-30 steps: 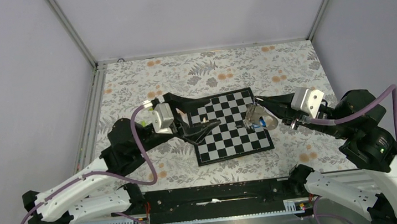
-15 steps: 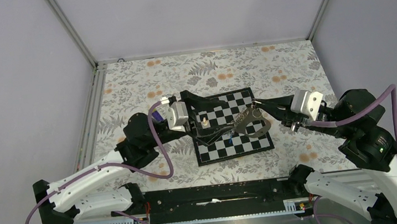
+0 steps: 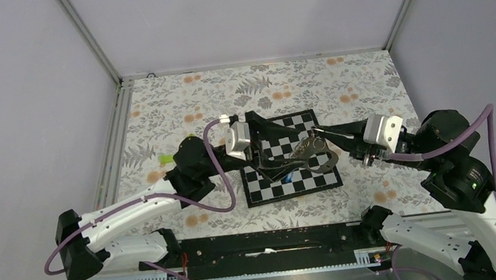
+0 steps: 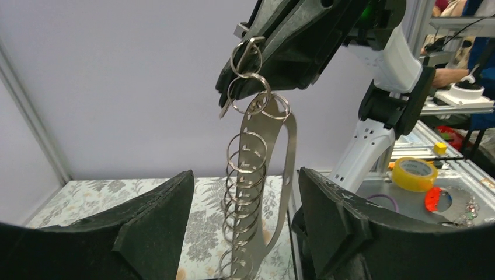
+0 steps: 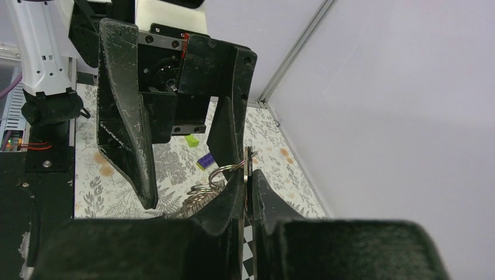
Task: Remove the keys from the keyring
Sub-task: Remove the key from the keyring.
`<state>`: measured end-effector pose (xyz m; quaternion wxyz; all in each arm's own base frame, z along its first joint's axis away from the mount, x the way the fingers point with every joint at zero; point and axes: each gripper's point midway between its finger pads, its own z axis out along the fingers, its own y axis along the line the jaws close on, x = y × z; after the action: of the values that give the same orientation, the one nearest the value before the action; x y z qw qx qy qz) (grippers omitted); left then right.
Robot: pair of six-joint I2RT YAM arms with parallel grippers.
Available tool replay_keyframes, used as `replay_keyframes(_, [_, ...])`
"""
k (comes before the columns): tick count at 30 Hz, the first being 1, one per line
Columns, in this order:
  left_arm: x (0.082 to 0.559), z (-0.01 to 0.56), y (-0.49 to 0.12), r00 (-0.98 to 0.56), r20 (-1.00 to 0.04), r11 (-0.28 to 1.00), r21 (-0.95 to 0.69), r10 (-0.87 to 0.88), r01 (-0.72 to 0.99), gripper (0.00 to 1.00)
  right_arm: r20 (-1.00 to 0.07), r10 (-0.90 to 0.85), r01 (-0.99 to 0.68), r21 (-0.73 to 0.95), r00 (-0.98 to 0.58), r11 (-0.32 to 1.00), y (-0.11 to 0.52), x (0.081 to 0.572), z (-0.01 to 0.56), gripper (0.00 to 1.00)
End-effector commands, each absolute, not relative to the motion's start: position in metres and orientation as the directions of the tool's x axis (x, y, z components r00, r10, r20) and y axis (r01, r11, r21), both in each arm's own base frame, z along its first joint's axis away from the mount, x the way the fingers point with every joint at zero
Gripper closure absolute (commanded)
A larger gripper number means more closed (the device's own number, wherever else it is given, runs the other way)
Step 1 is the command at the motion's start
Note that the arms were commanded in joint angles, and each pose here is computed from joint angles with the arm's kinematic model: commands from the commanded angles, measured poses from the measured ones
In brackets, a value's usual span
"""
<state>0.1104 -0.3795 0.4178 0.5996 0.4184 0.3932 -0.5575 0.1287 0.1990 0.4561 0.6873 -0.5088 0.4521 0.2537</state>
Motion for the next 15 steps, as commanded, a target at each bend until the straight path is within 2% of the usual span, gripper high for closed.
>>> replay_keyframes(1, [0.098, 0.451, -0.374, 0.073, -0.887, -0.028, 0.097, -0.456, 0.995, 0.28, -0.842, -0.048, -0.776, -0.516, 0.537, 0.362, 0.201, 0.125, 0.486, 1.0])
replay_keyframes(6, [0.1, 0.448, -0.382, 0.056, -0.884, -0.044, 0.086, -0.464, 0.995, 0.28, -0.847, -0.037, -0.786, -0.508, 0.53, 0.353, 0.204, 0.125, 0.483, 1.0])
replay_keyframes(8, [0.098, 0.446, -0.386, 0.04, -0.885, -0.066, 0.08, -0.464, 0.995, 0.32, -0.847, -0.038, -0.785, -0.507, 0.53, 0.356, 0.205, 0.126, 0.483, 1.0])
replay_keyframes(10, [0.096, 0.443, -0.389, 0.029, -0.889, -0.091, 0.079, -0.458, 0.993, 0.4, -0.846, -0.039, -0.781, -0.508, 0.532, 0.363, 0.203, 0.127, 0.483, 1.0])
replay_keyframes(15, [0.094, 0.437, -0.394, 0.011, -0.899, -0.118, 0.069, -0.437, 0.991, 0.68, -0.843, -0.047, -0.773, -0.512, 0.535, 0.375, 0.201, 0.128, 0.483, 1.0])
